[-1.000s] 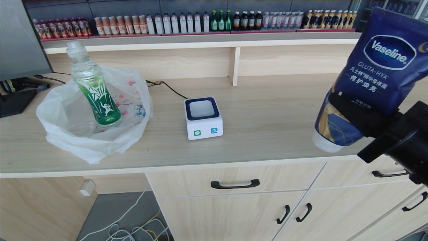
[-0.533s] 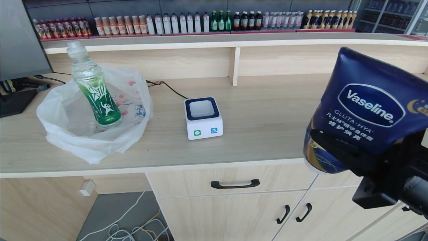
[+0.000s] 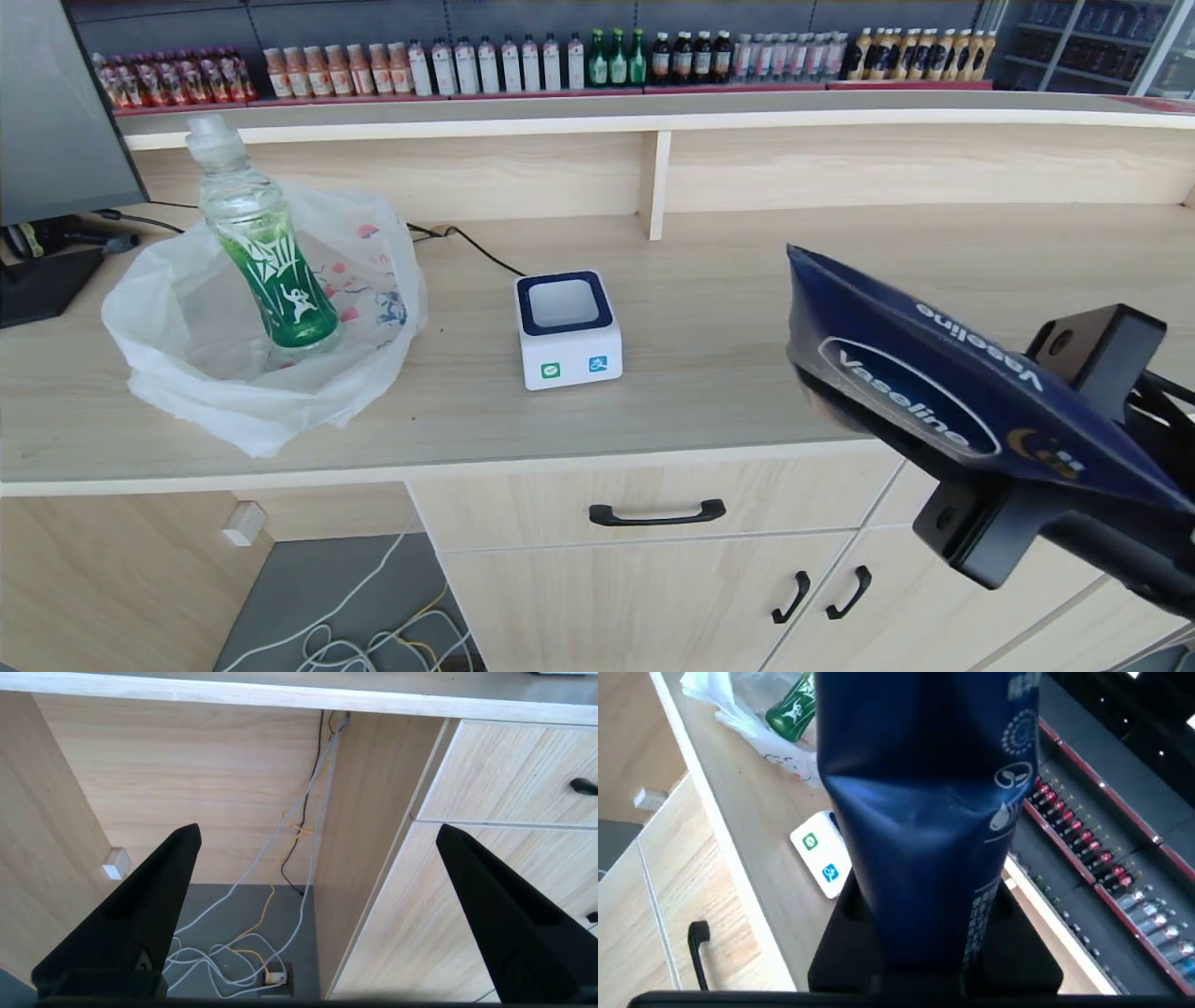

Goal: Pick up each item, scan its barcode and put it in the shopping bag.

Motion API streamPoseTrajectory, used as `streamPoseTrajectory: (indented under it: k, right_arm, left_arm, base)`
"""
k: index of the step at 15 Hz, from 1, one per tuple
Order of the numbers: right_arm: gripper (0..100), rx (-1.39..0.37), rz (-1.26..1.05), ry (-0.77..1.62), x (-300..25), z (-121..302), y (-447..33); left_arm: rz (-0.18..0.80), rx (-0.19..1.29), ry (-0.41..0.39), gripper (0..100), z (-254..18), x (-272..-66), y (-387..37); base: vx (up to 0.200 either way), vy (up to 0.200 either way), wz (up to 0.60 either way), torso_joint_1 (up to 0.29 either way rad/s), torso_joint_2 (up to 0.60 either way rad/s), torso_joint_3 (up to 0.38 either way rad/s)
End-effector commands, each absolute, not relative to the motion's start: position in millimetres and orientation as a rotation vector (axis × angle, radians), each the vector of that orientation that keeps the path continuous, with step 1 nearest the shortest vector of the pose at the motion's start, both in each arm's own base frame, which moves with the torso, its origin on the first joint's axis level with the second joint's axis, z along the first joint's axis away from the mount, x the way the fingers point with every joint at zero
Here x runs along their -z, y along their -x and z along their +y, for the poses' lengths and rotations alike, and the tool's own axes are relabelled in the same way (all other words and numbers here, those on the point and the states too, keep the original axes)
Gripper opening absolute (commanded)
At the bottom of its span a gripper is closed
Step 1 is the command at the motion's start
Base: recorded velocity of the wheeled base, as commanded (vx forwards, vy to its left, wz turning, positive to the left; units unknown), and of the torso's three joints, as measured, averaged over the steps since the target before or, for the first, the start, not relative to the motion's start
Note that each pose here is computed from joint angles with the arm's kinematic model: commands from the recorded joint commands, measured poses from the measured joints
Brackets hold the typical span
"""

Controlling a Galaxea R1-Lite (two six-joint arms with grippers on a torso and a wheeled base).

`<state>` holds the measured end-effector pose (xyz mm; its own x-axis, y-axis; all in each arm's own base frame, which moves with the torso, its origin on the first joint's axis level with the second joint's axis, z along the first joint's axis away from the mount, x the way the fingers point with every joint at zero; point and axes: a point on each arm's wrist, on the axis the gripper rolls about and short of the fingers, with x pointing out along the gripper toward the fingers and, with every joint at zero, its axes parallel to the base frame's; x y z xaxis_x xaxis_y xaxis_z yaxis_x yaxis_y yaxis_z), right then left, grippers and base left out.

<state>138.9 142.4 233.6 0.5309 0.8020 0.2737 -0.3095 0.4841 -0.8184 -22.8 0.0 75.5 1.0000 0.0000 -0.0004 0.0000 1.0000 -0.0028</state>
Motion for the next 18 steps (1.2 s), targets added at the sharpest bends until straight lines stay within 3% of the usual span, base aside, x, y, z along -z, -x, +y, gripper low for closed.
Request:
streamPoseTrajectory:
  k: [1,4,7,14,18]
  right_arm:
    - [0,-0.792,-0.793,0.838,-235,157,-132]
    - [0,-0.84,-0.944,0.973,-230,174,-111]
    - [0,-0.711,-1.1,1.159,-226,172,-106]
    - [0,-0.629,-1.175,1.201,-199,223,-119]
    - [0,-0.564,-1.22,1.236,-206,236,-105]
  left_arm:
    - [0.0,0.0,0.003,100,0,-75,23]
    - [0.0,0.0,0.003,100,0,-75,23]
    - [0.0,0.0,0.003,100,0,-75,23]
    - [0.0,0.0,0.003,100,0,-75,23]
    - [0.0,0.002,0.003,100,0,-75,23]
  base:
    - [0.0,0.0,0.0,0.0,0.0,0.0]
    - [0.0,0.0,0.0,0.0,0.0,0.0]
    - [0.0,0.0,0.0,0.0,0.0,0.0]
    - [0.0,0.0,0.0,0.0,0.0,0.0]
    - [0.0,0.0,0.0,0.0,0.0,0.0]
